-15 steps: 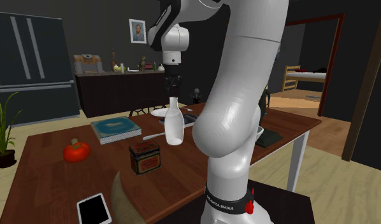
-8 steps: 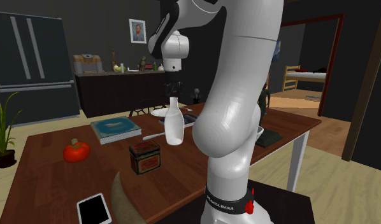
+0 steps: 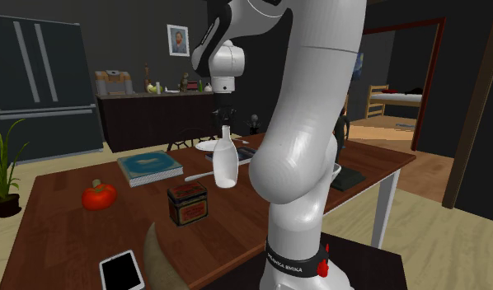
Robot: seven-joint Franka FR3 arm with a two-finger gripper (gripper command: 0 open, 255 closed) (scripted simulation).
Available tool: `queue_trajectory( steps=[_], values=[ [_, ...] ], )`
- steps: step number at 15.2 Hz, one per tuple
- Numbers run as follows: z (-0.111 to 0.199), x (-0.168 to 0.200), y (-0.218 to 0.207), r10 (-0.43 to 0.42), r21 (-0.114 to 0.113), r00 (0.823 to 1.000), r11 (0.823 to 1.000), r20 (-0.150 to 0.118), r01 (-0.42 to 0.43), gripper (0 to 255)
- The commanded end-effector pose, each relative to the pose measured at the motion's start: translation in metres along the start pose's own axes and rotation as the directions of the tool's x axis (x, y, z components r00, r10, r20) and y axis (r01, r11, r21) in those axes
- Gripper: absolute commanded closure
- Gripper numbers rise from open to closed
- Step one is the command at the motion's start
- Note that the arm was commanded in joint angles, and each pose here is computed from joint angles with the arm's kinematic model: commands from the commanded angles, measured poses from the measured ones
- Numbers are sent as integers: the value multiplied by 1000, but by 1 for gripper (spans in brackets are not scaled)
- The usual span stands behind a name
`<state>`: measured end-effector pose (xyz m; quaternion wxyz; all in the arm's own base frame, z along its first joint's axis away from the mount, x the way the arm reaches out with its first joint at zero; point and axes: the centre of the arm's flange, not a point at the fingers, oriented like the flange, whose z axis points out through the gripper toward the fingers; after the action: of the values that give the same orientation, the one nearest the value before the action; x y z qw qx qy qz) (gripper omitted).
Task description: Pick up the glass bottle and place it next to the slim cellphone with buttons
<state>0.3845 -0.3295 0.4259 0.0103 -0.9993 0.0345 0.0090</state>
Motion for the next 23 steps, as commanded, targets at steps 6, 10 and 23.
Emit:
queue_trajectory(
  steps=[6,10,23],
  values=[
    [0,0,0,0,0,1000,1000,0,0,255],
    [-5,0,0,0,0,1000,1000,0,0,255],
    [-74,-1,-1,0,0,1000,1000,0,0,255]
  ],
)
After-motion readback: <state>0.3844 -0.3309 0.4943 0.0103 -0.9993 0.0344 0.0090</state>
